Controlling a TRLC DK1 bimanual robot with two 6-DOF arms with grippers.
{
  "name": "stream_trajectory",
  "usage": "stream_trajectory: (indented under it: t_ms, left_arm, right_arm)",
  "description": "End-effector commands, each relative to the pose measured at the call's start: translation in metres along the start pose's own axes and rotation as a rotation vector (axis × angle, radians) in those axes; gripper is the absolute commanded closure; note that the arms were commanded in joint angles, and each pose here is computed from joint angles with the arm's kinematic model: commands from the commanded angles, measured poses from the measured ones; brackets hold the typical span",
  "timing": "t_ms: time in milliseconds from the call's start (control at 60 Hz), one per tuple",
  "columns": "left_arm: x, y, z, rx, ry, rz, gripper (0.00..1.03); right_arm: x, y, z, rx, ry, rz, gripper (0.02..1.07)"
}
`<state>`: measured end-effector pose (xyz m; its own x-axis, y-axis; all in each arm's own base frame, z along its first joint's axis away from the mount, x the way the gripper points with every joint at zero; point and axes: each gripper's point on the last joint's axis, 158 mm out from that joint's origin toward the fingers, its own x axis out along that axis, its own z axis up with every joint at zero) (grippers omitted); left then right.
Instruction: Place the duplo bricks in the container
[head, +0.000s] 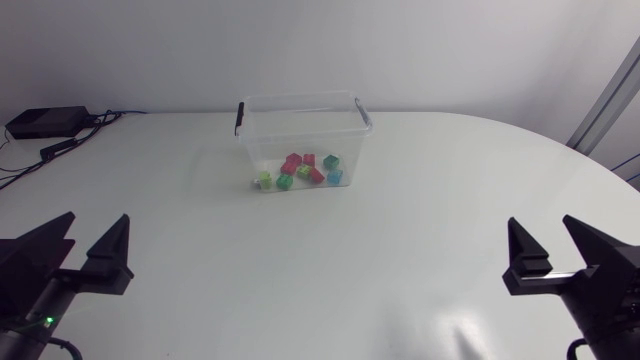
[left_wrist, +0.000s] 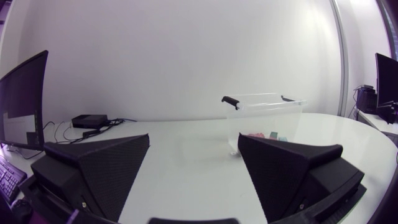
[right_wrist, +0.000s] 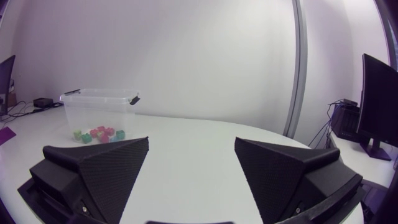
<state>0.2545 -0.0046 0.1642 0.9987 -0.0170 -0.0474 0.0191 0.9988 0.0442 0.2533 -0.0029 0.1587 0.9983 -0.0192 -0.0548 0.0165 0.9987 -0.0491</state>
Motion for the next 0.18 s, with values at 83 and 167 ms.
stream_trajectory:
  t_ms: [83, 167]
  left_arm:
    - [0.0003, 0.0007, -0.0141, -0.045, 0.014, 0.0, 0.04]
    - [0.0003, 0.0007, -0.0141, -0.045, 0.014, 0.0, 0.04]
  right_arm:
    - [0.0016, 0.0015, -0.0095, 0.048, 0.002, 0.009, 0.07]
    - [0.0016, 0.0015, -0.0095, 0.048, 0.002, 0.009, 0.07]
